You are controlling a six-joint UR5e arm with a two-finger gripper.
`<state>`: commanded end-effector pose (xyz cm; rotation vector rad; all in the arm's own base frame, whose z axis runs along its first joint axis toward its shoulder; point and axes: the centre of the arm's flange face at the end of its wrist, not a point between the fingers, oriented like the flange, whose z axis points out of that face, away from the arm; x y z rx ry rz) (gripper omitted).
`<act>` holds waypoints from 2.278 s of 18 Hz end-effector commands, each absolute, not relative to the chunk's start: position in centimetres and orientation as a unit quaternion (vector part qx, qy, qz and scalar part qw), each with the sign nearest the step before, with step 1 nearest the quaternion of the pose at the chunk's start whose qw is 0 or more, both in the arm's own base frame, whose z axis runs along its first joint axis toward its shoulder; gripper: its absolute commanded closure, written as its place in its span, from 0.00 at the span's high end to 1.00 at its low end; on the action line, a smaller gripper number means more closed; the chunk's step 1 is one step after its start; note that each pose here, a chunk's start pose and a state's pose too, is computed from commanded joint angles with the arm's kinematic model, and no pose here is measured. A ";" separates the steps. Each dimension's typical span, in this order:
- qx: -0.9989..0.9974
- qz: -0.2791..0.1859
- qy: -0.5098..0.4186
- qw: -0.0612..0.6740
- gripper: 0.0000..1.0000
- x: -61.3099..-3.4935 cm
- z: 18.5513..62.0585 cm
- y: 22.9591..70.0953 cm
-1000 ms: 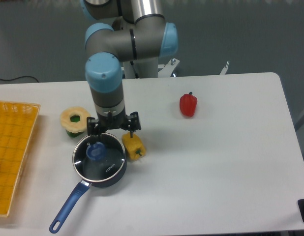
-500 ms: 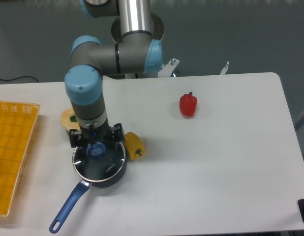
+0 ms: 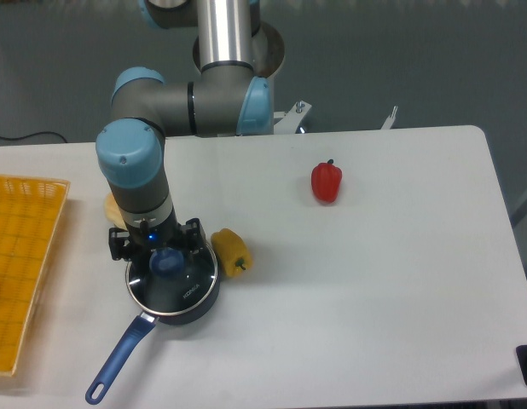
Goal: Open the lid
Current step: 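Close the gripper on the blue knob of the glass lid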
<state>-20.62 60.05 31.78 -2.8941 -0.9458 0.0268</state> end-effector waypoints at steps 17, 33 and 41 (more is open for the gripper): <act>-0.929 0.030 -0.368 0.034 1.00 -21.0 30.1 60.0; -0.935 0.030 -0.353 0.036 1.00 -19.0 30.3 60.6; -0.935 0.028 -0.351 0.029 1.00 -19.1 29.5 60.7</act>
